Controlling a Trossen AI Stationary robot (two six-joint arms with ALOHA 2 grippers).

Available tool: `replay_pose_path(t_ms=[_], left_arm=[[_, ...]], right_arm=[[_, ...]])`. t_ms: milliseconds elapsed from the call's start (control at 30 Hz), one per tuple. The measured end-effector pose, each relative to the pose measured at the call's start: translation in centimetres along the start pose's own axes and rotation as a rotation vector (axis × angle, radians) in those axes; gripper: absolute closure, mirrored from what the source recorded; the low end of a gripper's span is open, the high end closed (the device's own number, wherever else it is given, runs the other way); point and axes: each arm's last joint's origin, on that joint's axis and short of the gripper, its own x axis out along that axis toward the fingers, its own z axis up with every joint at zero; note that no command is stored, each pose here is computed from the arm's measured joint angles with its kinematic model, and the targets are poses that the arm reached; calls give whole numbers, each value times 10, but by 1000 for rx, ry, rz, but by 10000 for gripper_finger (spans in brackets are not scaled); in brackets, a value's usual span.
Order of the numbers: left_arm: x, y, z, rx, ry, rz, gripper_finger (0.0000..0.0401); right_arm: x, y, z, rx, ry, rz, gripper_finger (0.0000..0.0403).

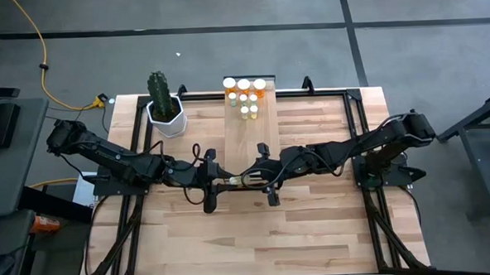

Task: Pick and place medicine bottles onto shelf by color
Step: Put the yellow pill bottle on the shelf aligned with the other yellow pill bottles

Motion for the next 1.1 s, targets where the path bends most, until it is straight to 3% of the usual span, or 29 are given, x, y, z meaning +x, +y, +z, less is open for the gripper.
replay_pose_path(t_ms=[433,633,833,1100], left_arm=[[0,0,0,19,-1,5,288],[0,1,0,19,-6,22,287],[0,0,2,21,-23,26,266],[-4,1,6,50,-40,33,235]], right_arm=[[0,0,0,0,0,-1,251],[0,0,0,0,1,-17,285],[0,-1,0,-3,2,-32,317],[-5,-4,-3,-22,60,-45,306]])
